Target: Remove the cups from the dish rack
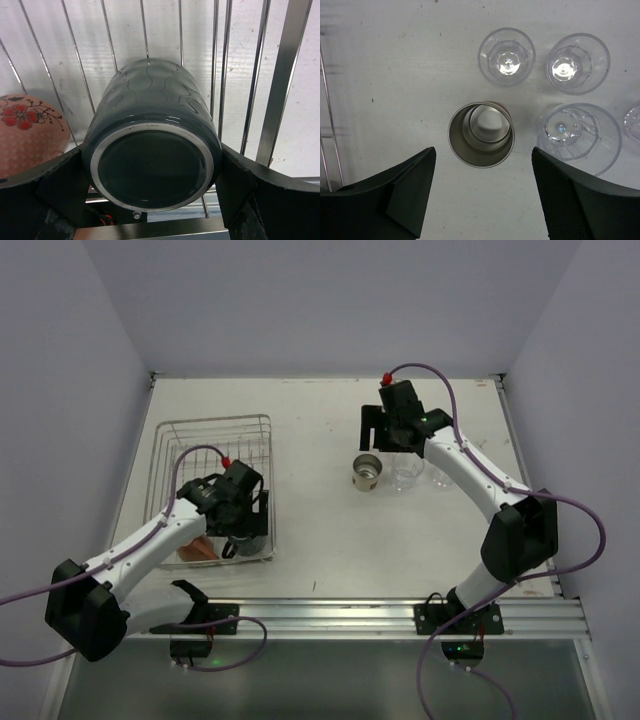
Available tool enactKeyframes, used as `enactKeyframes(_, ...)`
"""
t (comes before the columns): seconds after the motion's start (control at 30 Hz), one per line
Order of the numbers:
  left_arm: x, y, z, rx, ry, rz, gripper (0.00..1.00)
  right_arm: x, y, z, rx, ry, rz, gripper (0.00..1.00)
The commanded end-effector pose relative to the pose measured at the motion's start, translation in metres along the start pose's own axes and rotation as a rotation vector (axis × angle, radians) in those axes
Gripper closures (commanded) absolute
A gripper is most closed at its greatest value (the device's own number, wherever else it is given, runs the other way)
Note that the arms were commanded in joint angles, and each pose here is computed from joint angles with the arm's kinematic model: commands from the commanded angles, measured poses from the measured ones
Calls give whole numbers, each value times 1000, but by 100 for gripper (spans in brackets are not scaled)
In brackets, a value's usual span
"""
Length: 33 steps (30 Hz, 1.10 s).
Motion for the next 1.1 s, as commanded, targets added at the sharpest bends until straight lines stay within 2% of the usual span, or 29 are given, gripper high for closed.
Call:
enactKeyframes(0.0,25,2,-17,3,-125,-5,100,20,7,-11,-22,-69,-55,20)
enactKeyframes(0.27,83,-3,-53,15,-324,65,100,35,11,-20,-34,-100,-87,21)
enactKeyframes(0.47,136,-18,-91,29,-520,214,100,50,23,-20,-37,-106,-230,21)
enactKeyframes(0.67,179,-40,-123,35,-701,417,100,77,45,-19,-43,-80,-506,22)
enactKeyframes(0.83,199,-55,-140,73,-807,573,100,92,55,-9,-40,-66,-751,25)
enactKeyframes(0.87,205,-60,-142,72,-847,640,100,102,60,-11,-23,-89,-846,27)
enactKeyframes(0.93,212,-64,-145,117,-880,720,100,100,57,-2,-16,-84,-905,29)
enactKeyframes(0.97,223,-67,-149,123,-929,786,100,105,60,-6,-3,-135,-971,31)
enactKeyframes(1.03,224,-70,-151,184,-931,860,100,107,55,4,12,-163,-1023,32)
enactKeyframes(1.07,235,-72,-154,187,-982,931,100,114,57,2,36,-208,-1079,32)
Point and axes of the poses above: each gripper's point midway between its finger pads, its own x axis back along the fingers, its own y axis along the line the jaws close on, z = x × y, the point moved 8 cm from there along x, back along the fingers, and after that the axes turned 7 degrees about -x, right-handed, at the moved point
